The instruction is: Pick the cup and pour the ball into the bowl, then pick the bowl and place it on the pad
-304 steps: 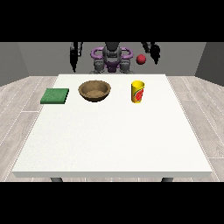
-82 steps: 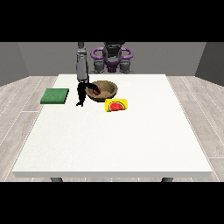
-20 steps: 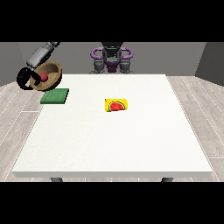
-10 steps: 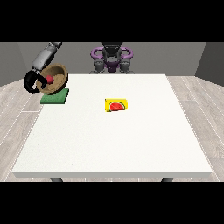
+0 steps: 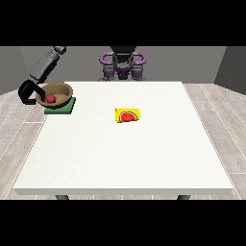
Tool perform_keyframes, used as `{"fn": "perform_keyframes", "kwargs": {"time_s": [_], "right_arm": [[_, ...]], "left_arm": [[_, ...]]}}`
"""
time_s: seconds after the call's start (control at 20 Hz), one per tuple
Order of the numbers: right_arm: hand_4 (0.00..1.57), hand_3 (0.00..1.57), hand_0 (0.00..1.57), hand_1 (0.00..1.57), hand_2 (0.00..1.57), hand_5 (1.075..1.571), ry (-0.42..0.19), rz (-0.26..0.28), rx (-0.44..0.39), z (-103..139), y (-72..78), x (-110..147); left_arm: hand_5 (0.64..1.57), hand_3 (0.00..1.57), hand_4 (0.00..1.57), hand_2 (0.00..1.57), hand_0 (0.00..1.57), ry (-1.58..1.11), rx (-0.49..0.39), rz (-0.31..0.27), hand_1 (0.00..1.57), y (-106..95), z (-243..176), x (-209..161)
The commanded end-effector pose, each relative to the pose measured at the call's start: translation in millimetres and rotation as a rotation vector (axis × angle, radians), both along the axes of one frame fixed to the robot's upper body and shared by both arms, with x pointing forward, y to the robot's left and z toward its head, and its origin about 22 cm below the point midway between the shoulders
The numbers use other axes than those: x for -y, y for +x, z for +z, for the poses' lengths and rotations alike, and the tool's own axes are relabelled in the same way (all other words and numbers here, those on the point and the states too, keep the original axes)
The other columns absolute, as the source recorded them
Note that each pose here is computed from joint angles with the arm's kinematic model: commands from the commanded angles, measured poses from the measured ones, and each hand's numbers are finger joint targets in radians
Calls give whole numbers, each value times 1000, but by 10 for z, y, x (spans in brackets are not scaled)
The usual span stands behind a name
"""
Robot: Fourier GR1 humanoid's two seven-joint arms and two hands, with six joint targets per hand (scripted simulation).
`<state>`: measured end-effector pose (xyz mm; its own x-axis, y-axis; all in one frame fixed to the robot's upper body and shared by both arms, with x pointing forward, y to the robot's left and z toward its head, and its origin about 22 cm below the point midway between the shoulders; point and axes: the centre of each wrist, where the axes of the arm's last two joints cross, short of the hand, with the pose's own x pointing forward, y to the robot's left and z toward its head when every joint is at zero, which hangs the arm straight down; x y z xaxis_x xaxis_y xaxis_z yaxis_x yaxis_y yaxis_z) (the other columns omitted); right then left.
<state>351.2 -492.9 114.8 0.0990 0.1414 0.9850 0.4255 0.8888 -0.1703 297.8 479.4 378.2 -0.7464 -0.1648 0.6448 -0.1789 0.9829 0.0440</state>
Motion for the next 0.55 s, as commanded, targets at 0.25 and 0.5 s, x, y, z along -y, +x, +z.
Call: {"fn": "perform_keyframes", "kwargs": {"time_s": [0.25,0.5], "right_arm": [[0,692,477,477,543,1513,11,-40,42,290,3,117],[0,375,134,134,280,1467,66,-18,35,649,-57,279]], "left_arm": [[1515,0,0,0,0,-15,-4,-32,0,-155,160,-100],[1515,0,0,0,0,-6,-67,-18,0,38,-201,-19]]}}
